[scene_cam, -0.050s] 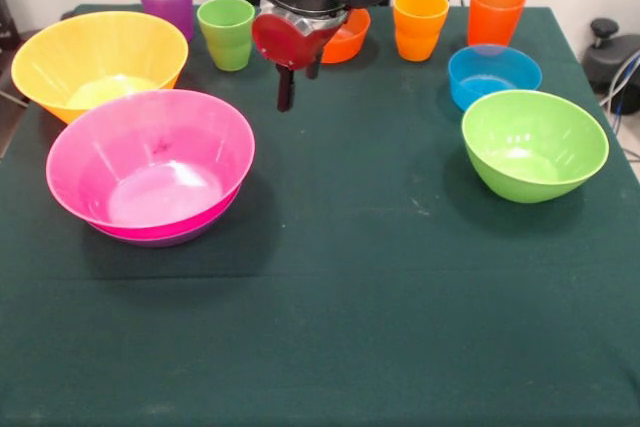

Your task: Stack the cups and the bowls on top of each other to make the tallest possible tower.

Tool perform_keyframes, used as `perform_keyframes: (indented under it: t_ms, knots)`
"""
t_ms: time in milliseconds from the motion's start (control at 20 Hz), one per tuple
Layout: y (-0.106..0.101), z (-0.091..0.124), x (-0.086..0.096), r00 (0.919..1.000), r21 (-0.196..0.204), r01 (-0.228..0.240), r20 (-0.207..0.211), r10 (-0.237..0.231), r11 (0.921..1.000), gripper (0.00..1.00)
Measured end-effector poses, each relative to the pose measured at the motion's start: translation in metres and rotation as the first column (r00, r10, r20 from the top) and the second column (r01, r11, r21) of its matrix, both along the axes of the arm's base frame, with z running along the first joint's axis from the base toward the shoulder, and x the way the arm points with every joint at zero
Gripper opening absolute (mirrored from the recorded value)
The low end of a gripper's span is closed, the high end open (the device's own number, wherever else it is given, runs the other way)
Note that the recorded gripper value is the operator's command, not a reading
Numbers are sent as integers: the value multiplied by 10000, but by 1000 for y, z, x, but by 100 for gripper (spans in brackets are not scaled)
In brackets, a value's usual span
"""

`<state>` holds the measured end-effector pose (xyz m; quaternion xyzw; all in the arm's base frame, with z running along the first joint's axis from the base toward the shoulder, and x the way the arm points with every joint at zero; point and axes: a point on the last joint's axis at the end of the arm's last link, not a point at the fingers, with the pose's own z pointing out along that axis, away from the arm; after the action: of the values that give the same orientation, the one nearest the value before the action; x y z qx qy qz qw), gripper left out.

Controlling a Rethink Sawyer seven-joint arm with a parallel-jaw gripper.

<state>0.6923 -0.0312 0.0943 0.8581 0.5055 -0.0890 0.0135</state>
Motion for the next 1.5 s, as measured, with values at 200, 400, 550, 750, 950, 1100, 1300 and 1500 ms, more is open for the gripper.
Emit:
perform_keyframes:
  t_ms: [200,400,550,750,950,1100,1300,1500]
  knots:
    - [0,3,4,10000,-14,-34,85,34,10000,100]
    - [0,4,6,9999,2,9,122,-9,10000,100]
    - [-2,2,8,9998,-55,133,158,-132,9999,100]
    - [-5,-1,16,9980,-211,564,300,-558,9982,100]
    - [-4,-5,25,9918,-298,1187,509,-1171,9925,100]
    - [-1,-7,29,9866,-302,1530,614,-1509,9878,100]
    - [8,-10,37,9770,-280,2002,800,-1975,9793,100]
    - [12,-12,40,9764,-294,2026,830,-1996,9788,100]
